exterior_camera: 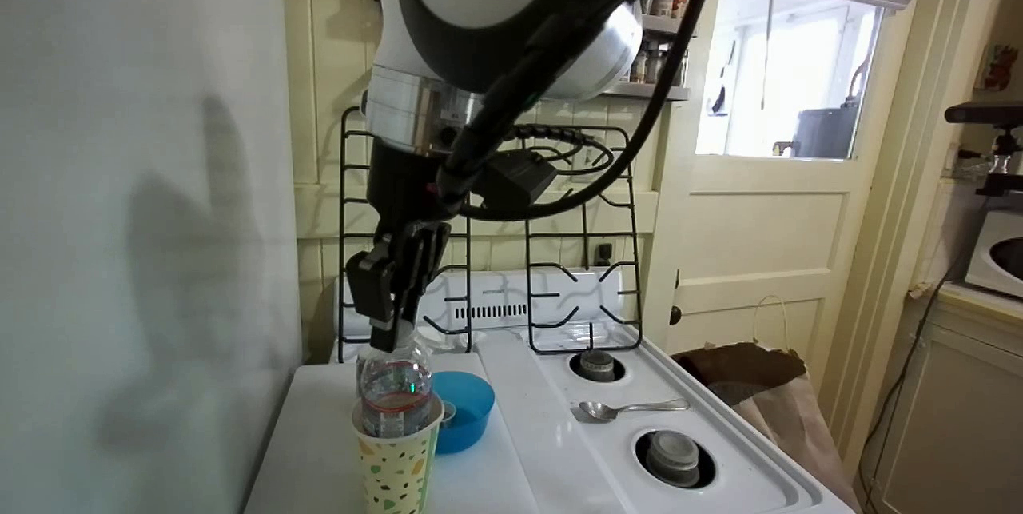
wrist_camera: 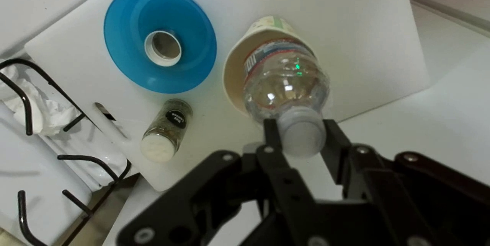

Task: Remove the water bottle from the paper cup

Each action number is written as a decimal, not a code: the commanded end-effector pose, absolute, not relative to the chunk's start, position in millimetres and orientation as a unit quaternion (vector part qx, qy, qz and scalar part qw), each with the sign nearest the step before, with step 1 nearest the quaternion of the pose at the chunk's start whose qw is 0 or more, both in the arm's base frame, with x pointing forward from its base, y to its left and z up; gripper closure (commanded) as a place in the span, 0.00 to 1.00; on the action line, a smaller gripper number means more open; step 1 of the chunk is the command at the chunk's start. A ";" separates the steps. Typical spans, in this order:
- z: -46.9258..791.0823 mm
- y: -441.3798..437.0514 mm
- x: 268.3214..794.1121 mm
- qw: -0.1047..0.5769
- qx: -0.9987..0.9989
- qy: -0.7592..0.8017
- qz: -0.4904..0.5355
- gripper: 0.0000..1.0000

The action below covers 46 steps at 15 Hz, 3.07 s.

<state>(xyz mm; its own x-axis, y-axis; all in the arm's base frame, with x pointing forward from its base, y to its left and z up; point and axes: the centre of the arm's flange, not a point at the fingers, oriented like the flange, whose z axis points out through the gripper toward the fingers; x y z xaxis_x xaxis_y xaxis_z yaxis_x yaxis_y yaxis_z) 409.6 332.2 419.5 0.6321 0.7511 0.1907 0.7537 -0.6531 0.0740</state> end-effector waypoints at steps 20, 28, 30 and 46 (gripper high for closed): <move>503.3 304.3 405.6 0.079 -0.893 -0.433 -0.093 0.92; 485.6 310.7 405.1 0.084 -0.896 -0.428 -0.082 0.92; 476.6 312.1 405.5 0.093 -0.899 -0.423 -0.068 0.92; 422.6 248.2 405.8 -0.126 -0.930 -0.342 0.037 0.92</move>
